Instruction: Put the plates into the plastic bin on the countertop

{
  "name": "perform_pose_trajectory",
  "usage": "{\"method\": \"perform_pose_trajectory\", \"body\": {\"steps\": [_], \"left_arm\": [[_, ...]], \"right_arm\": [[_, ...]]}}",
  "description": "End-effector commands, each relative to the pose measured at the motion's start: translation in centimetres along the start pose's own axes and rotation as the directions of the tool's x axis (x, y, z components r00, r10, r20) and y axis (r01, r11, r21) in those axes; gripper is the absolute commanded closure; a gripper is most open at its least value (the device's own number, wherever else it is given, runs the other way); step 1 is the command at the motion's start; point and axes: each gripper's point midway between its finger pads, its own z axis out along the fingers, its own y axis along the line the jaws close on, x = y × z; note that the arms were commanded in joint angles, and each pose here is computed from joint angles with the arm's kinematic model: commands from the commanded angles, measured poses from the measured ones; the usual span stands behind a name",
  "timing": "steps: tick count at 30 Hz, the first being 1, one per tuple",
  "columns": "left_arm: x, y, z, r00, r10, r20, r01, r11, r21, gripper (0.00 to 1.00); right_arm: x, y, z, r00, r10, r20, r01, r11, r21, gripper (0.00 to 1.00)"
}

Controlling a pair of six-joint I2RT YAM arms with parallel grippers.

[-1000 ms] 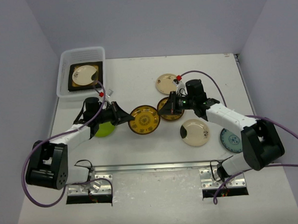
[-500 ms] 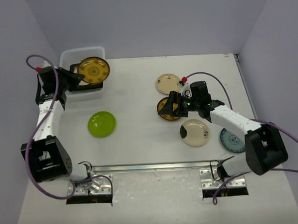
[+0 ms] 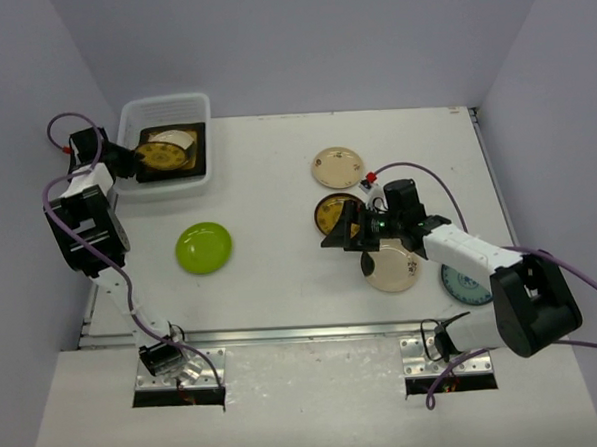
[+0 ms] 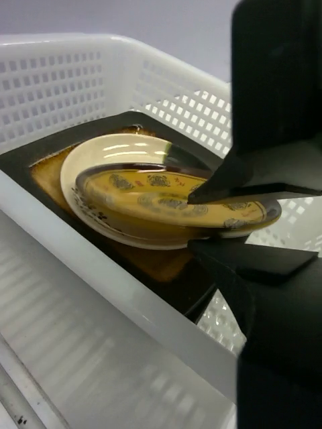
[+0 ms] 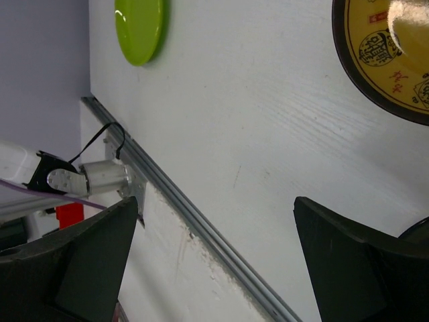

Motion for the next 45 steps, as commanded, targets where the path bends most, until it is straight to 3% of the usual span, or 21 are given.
{"method": "perform_pose_trajectory", "body": {"steps": [1,6,12,14,18,21,25,28,32,35,36,38,41,45], "left_arm": [[-3.0,-5.2,-1.2,0.997,0.025,0.069,-0.034,0.992,0.124,0.52],[-2.5,-5.5,-0.7,0.999,0.028,0.03,-0.031,0.994,0.105,0.02],[-1.5,-6.4,-1.7,0.999,0.027,-0.021,-0.025,0.997,0.07,0.0],[-1.6,-8.0,-4.0,0.999,0.035,-0.007,-0.035,0.995,0.093,0.0],[-0.1,-10.4,-10.7,0.997,0.077,0.013,-0.078,0.984,0.157,0.0],[0.8,-13.4,-18.1,0.99,0.12,0.068,-0.134,0.951,0.278,0.0],[4.9,-13.0,-24.7,0.987,0.151,0.063,-0.163,0.899,0.406,0.0],[7.1,-12.5,-27.0,0.989,0.144,0.037,-0.144,0.871,0.47,0.0],[10.1,-10.8,-30.8,0.984,0.17,0.056,-0.173,0.824,0.54,0.0],[11.4,-8.7,-31.1,0.972,0.226,0.059,-0.225,0.839,0.495,0.0],[11.9,-7.8,-31.2,0.962,0.265,0.059,-0.261,0.843,0.47,0.0],[12.7,-6.8,-30.9,0.947,0.313,0.064,-0.309,0.843,0.44,0.0],[13.8,-5.5,-30.1,0.938,0.342,0.057,-0.333,0.843,0.423,0.0],[15.6,-4.6,-28.6,0.905,0.426,0.007,-0.392,0.825,0.407,0.0]], "right_arm": [[-0.3,1.1,0.1,0.999,-0.039,0.002,0.039,0.997,-0.067,0.01],[-0.7,1.6,0.8,0.999,-0.053,-0.008,0.052,0.995,-0.08,0.01],[0.5,3.6,5.7,0.986,-0.128,-0.109,0.12,0.99,-0.07,0.01],[0.1,5.6,7.6,0.981,-0.156,-0.111,0.145,0.984,-0.108,0.01],[0.8,6.5,14.0,0.979,-0.118,-0.169,0.096,0.987,-0.131,0.01],[-0.1,7.6,18.1,0.977,-0.113,-0.182,0.089,0.987,-0.137,0.01],[0.8,6.4,23.1,0.975,-0.046,-0.219,0.026,0.995,-0.094,0.03],[1.1,5.7,25.3,0.974,-0.012,-0.225,-0.005,0.997,-0.075,0.13],[1.6,4.1,29.0,0.971,0.064,-0.229,-0.077,0.996,-0.049,0.42],[2.4,2.0,30.2,0.971,0.105,-0.217,-0.105,0.994,0.013,0.55],[2.6,1.3,30.5,0.972,0.116,-0.205,-0.111,0.993,0.037,0.67],[2.9,0.9,30.9,0.97,0.134,-0.202,-0.128,0.991,0.04,0.73],[3.2,1.1,30.9,0.965,0.154,-0.213,-0.153,0.988,0.023,1.0],[1.3,2.6,26.7,0.987,0.115,-0.111,-0.112,0.993,0.034,1.0]]}}
